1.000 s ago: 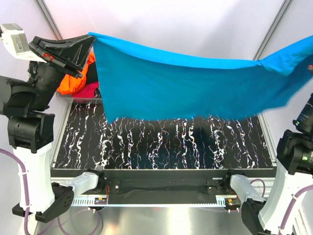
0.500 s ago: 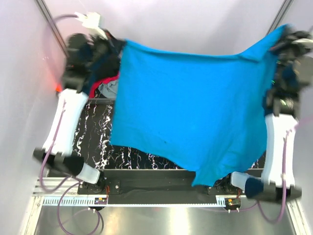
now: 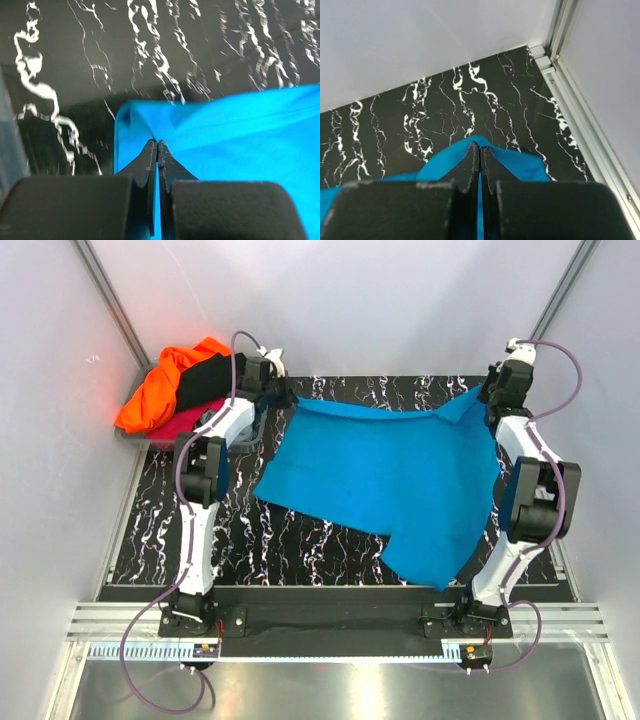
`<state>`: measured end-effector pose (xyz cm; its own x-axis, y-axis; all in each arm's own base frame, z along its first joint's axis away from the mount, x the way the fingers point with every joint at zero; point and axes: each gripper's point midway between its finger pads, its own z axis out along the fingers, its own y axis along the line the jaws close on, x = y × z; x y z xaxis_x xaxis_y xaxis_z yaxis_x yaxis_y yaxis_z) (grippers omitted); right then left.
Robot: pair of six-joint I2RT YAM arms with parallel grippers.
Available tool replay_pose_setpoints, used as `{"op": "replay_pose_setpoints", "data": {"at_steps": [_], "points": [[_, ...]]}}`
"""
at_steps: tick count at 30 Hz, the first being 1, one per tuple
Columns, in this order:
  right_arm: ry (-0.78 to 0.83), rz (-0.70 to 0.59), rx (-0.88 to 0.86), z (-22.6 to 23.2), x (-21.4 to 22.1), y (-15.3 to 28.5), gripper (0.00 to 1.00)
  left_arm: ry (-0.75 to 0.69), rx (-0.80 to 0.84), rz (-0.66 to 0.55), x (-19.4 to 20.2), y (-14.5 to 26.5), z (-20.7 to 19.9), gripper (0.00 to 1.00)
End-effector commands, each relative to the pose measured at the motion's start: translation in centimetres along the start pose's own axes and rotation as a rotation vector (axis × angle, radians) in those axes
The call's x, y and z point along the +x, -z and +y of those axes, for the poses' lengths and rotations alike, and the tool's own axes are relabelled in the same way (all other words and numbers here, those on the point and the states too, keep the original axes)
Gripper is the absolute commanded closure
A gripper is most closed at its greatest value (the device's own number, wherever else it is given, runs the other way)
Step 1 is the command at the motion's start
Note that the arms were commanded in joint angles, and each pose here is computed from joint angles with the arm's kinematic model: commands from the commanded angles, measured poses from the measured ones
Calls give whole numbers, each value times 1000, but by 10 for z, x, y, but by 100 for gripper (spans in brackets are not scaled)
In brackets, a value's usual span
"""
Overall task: Fold and stack the t-shirts
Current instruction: Fold the tshirt
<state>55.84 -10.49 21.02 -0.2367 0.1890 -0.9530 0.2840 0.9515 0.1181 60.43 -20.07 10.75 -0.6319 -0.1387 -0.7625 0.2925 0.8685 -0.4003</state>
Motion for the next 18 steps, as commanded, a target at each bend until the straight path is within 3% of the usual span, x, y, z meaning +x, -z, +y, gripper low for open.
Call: {"op": "replay_pose_setpoints", "data": {"at_steps": [1,8,12,18], "points": [[7,-149,-38,7,-55,-15,100,-59,55,-201,-77,9,-17,100],[-35,-49,-62,12,-27,-20,100,3,44,-206,-71,5,3,100],[-114,-36,-38,10,-33,5,100,29,41,-205,-72,5,10,100],[-269,87,13,6,-6,58,100,77,38,-195,-65,7,16,100]]}}
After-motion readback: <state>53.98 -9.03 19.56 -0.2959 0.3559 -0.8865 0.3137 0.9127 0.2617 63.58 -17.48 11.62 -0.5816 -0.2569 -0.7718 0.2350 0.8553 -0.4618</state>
